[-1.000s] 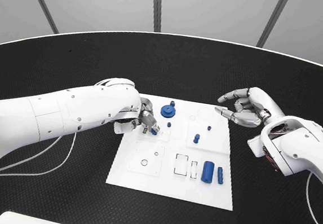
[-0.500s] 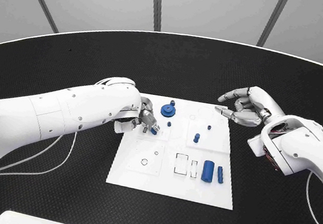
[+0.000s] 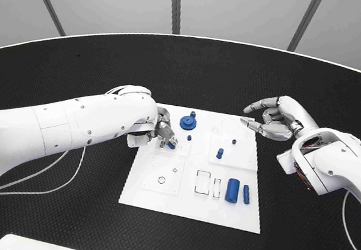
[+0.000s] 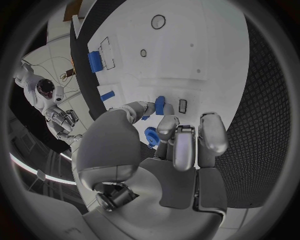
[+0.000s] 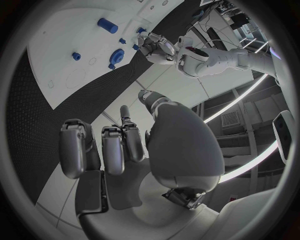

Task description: Assemble the parts on the task board

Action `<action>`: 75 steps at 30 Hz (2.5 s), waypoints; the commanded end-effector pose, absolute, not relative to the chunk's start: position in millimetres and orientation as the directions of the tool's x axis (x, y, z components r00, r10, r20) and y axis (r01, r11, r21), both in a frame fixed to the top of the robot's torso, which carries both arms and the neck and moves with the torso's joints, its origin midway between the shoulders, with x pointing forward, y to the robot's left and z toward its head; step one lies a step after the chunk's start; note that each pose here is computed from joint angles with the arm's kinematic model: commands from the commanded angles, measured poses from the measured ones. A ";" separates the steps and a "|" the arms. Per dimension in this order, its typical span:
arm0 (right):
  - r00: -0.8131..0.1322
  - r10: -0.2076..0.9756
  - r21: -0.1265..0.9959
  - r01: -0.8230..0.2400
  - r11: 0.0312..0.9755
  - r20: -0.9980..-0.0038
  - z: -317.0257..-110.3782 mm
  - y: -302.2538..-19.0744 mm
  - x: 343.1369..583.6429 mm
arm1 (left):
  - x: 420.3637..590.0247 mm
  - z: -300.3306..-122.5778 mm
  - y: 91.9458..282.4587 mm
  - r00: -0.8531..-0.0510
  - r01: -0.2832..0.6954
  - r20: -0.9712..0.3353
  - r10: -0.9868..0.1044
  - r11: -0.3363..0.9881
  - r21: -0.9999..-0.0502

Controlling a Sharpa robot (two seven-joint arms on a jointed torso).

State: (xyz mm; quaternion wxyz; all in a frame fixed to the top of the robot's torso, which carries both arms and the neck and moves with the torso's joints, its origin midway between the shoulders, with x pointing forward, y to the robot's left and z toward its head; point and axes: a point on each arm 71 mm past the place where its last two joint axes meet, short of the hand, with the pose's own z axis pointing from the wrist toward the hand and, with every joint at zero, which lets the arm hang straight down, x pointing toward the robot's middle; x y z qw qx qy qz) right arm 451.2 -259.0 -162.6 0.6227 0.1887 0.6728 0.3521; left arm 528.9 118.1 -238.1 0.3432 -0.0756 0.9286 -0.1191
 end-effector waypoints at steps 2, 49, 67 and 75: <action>-0.153 0.693 0.709 -0.185 0.681 -0.705 -162.6 -258.9 451.3 | 528.3 -237.5 117.2 -0.750 -0.056 -0.622 -0.225 0.959 -0.279; -0.155 0.691 0.708 -0.186 0.682 -0.706 -163.3 -258.6 452.7 | 520.2 -243.8 120.9 -0.696 -0.045 -0.670 -0.257 0.947 -0.317; -0.155 0.691 0.708 -0.185 0.682 -0.706 -163.5 -258.4 453.0 | 519.9 -245.2 120.8 -0.708 -0.039 -0.662 -0.245 0.950 -0.310; -0.152 0.691 0.707 -0.184 0.683 -0.707 -163.6 -259.4 453.5 | 520.2 -244.9 121.2 -0.704 -0.041 -0.664 -0.251 0.948 -0.315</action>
